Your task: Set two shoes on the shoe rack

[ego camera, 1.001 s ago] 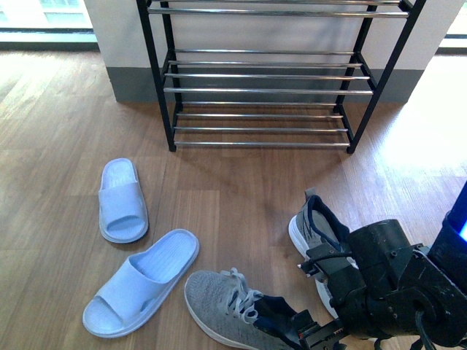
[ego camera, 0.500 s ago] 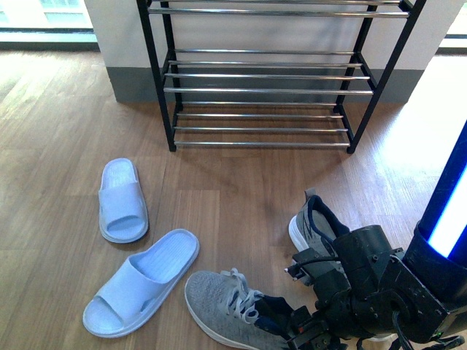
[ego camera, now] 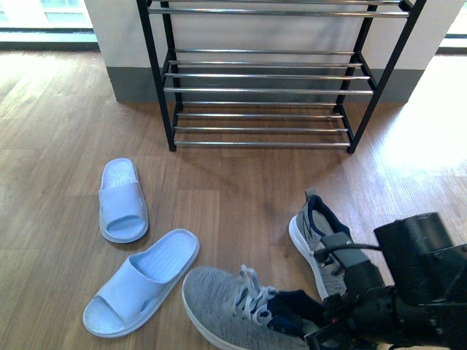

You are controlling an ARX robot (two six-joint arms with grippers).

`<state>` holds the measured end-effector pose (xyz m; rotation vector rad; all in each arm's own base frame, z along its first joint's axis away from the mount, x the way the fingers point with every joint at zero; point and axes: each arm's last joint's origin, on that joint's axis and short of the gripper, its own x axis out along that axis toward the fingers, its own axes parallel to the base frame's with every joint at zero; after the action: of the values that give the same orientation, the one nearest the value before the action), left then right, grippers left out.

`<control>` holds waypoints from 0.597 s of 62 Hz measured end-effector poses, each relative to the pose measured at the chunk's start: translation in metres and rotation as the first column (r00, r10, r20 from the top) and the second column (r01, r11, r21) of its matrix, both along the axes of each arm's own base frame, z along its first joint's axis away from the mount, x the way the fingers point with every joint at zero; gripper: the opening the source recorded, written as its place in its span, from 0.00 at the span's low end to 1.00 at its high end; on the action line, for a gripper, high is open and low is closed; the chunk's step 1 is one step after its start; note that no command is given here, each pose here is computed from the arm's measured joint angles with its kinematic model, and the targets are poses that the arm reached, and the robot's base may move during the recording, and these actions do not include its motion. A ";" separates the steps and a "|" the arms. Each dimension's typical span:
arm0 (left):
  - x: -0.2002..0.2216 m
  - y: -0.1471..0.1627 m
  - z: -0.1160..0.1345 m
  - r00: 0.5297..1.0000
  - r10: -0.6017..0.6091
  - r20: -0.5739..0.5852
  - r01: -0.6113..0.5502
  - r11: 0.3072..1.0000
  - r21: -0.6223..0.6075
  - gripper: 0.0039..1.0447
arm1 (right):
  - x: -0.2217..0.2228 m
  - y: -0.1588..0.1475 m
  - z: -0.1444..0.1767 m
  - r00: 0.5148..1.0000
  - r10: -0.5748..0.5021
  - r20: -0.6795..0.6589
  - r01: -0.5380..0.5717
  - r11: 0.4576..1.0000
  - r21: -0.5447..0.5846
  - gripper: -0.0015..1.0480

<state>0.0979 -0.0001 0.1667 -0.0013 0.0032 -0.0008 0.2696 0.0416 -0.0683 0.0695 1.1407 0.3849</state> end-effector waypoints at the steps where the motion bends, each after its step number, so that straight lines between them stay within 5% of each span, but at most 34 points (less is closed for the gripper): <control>1: 0.000 0.000 0.000 1.000 0.000 0.000 0.000 1.000 0.000 0.91 | 0.000 -0.001 0.004 1.000 -0.009 0.006 0.009 1.000 0.004 0.01; 17: 0.000 0.000 0.000 1.000 0.000 0.000 0.000 1.000 0.000 0.91 | -0.017 -0.051 0.110 0.921 -0.337 0.196 0.332 0.941 0.059 0.01; 26: 0.000 0.000 0.000 1.000 0.000 0.000 0.000 1.000 0.000 0.91 | -0.040 -0.099 0.186 0.773 -0.511 0.376 0.499 0.856 0.136 0.01; 37: 0.000 0.000 0.000 1.000 0.000 0.000 0.000 1.000 0.000 0.91 | -0.069 -0.124 0.237 0.657 -0.565 0.499 0.531 0.816 0.226 0.01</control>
<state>0.0979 -0.0001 0.1667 -0.0013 0.0032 -0.0008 0.2007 -0.0824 0.1683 0.3342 0.4844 -0.1185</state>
